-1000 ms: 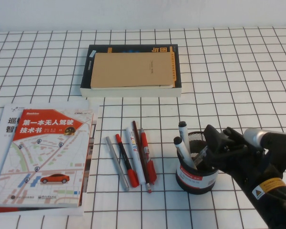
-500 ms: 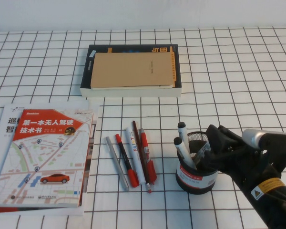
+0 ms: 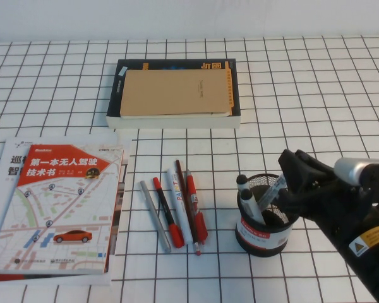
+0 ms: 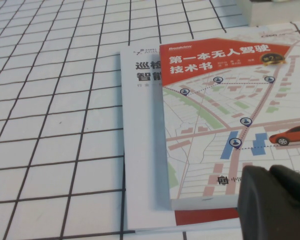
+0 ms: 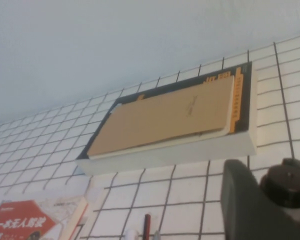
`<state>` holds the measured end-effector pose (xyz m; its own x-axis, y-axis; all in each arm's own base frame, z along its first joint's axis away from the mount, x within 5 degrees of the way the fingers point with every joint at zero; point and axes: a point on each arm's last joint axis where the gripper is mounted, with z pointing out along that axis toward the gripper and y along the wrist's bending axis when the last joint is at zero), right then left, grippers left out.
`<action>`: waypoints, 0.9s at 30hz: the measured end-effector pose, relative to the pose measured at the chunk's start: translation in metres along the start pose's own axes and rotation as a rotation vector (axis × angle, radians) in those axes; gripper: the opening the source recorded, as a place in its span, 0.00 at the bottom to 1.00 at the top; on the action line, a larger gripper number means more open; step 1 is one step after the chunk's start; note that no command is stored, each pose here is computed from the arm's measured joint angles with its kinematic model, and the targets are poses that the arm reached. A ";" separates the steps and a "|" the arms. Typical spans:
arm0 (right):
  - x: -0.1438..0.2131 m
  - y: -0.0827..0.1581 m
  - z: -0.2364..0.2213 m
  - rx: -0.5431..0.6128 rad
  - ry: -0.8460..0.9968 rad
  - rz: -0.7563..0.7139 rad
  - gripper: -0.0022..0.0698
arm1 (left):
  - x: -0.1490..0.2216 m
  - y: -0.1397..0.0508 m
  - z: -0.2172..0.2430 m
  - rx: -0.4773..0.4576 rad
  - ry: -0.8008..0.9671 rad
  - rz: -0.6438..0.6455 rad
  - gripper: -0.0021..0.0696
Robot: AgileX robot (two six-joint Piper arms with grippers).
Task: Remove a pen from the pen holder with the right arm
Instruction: 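Take a marker out of the pen holder and lay it on the table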
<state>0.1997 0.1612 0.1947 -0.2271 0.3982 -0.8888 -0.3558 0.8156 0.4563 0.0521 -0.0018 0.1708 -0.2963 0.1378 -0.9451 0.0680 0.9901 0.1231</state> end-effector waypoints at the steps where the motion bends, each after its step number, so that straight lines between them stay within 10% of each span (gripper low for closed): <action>1: -0.005 0.002 -0.002 -0.008 -0.006 -0.001 0.19 | 0.000 0.000 0.000 0.000 0.000 0.000 0.02; 18: -0.078 0.024 -0.059 -0.077 0.029 -0.093 0.19 | 0.000 0.000 0.000 0.000 0.000 0.000 0.02; 27: -0.126 0.077 -0.058 -0.283 0.185 -0.272 0.19 | 0.000 0.000 0.000 0.000 0.000 0.000 0.02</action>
<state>0.1485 0.1498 0.3441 -0.2400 0.0816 -0.9673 -0.6542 0.7226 0.2233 0.0521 -0.0018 0.1708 -0.2963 0.1378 -0.9451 0.0680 0.9901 0.1231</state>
